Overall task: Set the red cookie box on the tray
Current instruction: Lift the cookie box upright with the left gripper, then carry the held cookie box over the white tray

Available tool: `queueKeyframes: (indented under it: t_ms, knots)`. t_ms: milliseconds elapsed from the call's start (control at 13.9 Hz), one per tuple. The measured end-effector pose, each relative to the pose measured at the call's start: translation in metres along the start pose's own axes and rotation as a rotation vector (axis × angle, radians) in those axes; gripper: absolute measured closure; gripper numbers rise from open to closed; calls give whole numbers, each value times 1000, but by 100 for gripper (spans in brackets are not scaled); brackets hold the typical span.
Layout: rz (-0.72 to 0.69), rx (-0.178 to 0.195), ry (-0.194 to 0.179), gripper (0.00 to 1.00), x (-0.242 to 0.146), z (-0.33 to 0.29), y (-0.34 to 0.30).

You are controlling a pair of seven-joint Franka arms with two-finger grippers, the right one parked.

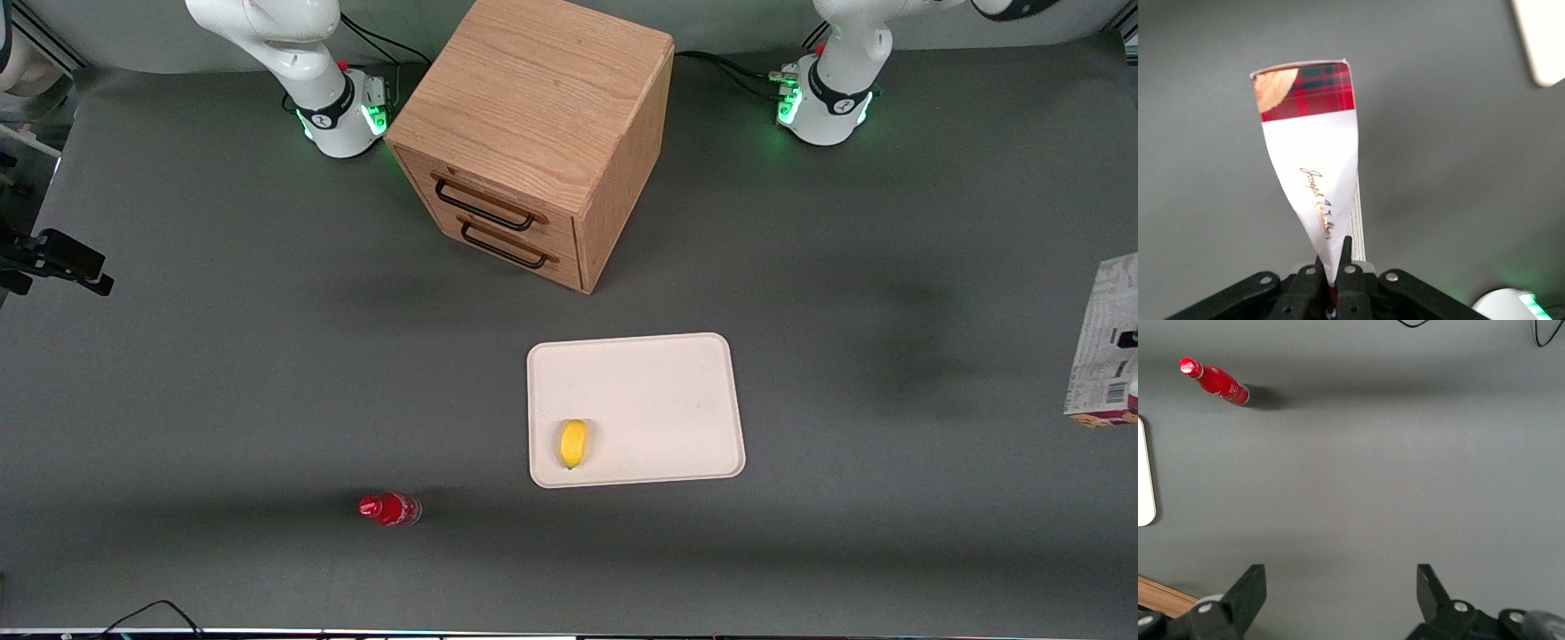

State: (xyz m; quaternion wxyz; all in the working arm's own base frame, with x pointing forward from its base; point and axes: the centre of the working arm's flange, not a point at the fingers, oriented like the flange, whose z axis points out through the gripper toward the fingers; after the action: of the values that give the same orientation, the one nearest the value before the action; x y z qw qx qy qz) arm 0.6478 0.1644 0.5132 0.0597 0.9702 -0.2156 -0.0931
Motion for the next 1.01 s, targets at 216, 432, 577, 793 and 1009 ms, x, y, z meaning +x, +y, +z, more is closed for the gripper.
queueKeyframes:
  t_ms: [216,432,577,793,1009]
  knots:
    - [-166,2,-11,96,29,-33,96]
    - [-312,-10,-8,96,65,-37,184]
    - [-373,-9,-24,96,87,-25,233]
    - [-431,-8,5,96,128,18,290]
    - [-456,-14,44,96,170,87,327]
